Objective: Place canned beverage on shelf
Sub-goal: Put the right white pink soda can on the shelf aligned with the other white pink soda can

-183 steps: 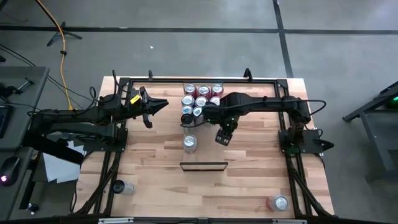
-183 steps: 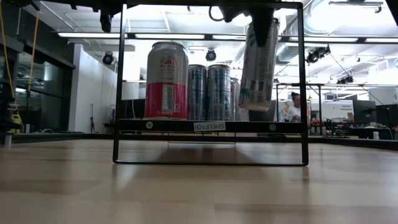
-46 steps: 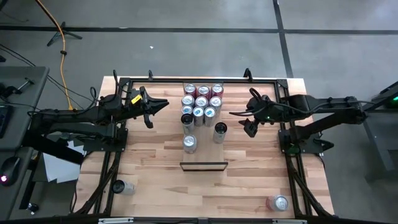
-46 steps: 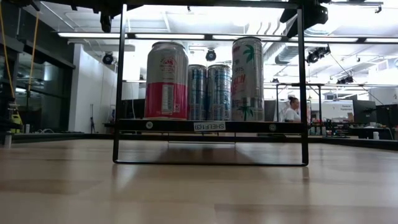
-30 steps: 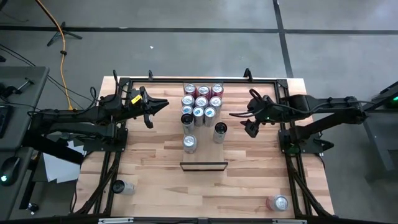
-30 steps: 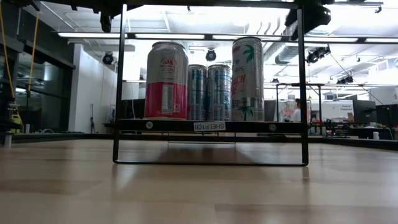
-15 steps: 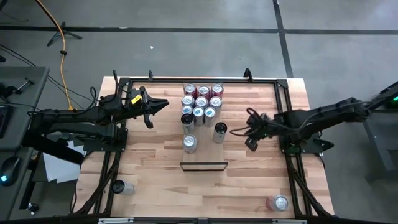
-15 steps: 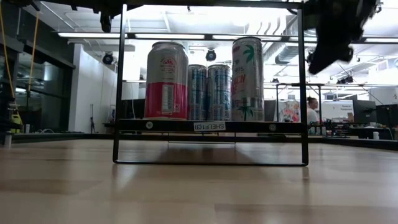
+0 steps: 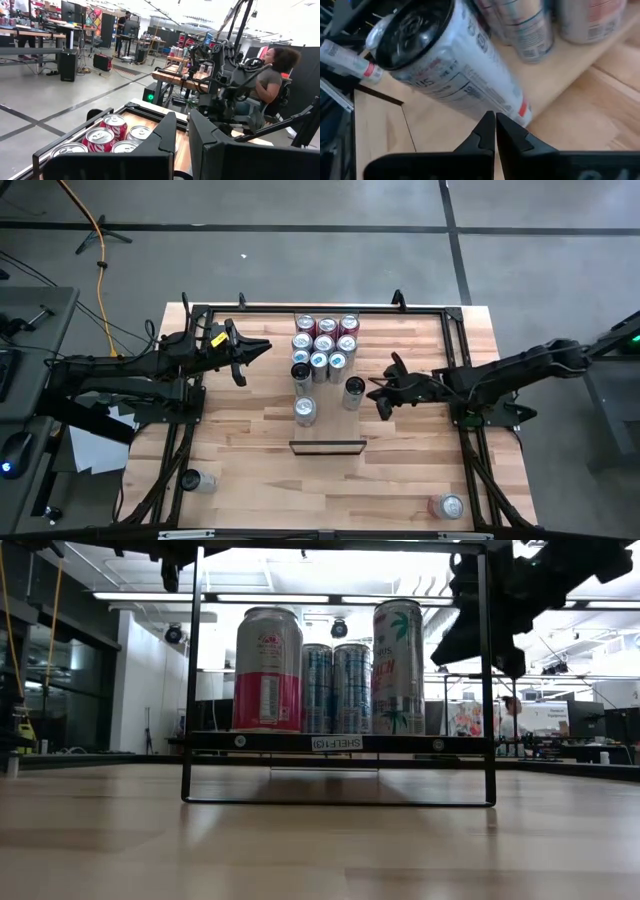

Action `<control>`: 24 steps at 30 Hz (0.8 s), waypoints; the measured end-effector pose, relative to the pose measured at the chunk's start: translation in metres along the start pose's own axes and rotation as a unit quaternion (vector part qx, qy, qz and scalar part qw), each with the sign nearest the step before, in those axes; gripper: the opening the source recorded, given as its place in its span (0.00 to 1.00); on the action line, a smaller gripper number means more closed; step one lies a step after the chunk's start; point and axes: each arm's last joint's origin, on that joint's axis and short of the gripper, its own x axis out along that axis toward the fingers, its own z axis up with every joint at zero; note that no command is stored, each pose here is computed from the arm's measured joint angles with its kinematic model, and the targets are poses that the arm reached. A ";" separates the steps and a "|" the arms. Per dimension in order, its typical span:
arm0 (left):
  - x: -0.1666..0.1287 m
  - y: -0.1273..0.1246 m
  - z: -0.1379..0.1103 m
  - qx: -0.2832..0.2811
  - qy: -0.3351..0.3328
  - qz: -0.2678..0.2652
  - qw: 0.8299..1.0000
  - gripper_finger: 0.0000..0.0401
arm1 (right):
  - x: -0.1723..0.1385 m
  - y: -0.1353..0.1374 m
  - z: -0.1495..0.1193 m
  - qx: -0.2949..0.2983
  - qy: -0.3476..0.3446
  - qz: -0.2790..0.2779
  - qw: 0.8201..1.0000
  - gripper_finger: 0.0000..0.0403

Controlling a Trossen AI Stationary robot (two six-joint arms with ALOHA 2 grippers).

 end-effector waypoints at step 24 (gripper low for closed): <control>0.000 0.000 0.000 -0.010 -0.001 0.000 1.000 0.00 | 0.064 0.021 -0.001 -0.006 0.009 0.001 1.000 0.00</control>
